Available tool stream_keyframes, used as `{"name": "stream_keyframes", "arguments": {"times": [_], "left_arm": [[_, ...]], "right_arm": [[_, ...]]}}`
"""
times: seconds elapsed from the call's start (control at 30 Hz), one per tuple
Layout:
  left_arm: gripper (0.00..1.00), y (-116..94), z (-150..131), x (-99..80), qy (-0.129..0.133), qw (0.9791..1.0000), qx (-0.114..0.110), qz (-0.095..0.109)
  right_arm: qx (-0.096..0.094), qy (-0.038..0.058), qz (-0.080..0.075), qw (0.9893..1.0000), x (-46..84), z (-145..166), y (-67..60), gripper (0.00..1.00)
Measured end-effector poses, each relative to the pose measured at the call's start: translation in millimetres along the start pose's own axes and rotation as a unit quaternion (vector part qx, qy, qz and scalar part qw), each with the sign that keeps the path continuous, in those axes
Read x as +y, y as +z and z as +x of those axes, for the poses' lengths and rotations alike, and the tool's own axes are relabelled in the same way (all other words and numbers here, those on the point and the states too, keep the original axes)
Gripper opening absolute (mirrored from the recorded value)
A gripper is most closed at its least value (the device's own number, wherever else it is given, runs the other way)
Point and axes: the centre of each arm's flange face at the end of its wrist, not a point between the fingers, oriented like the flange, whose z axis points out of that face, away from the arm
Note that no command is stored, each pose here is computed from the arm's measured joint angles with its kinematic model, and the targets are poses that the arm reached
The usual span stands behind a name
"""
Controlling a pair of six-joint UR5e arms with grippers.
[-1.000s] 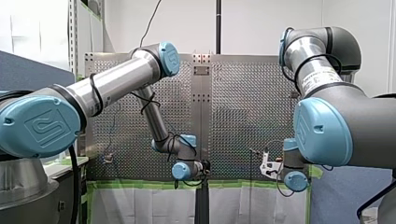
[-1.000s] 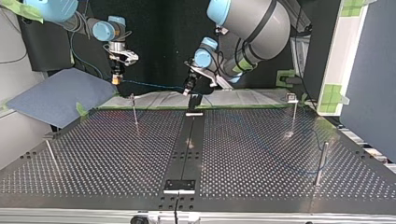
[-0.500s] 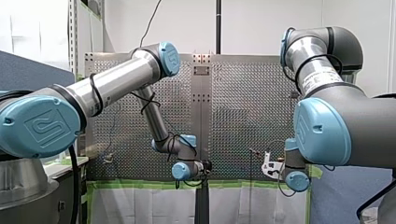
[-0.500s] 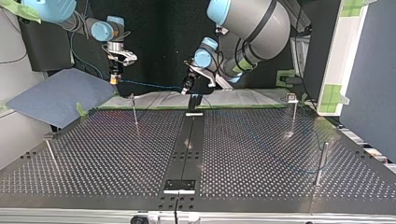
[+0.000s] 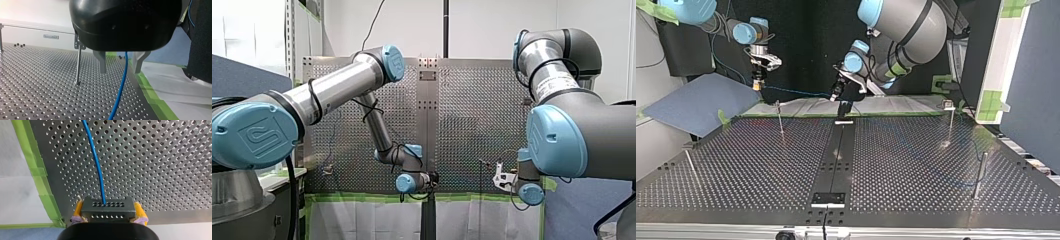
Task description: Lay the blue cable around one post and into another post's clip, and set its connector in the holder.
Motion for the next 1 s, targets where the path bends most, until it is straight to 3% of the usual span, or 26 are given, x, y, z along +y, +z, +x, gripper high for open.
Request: {"name": "stream_keyframes", "arguments": {"times": [0.33, 0.8, 1.0], "left_arm": [[0.39, 0.7, -0.7, -0.5, -0.001, 1.0, -0.004, 0.0], [0.39, 2.0, -1.6, -0.6, -0.001, 0.9999, -0.011, 0.0], [0.26, 1.9, -1.6, -0.6, -0.001, 0.9999, -0.01, 0.0]], "right_arm": [[-0.002, 0.0001, 0.0, 1.0, 0.2, -0.3, -0.3, 0.0], [-0.002, 0.0002, 0.0, 1.0, 0.3, -0.4, -0.4, 0.0], [-0.001, 0.0001, 0.0, 1.0, 0.3, -0.2, -0.2, 0.0]]}}
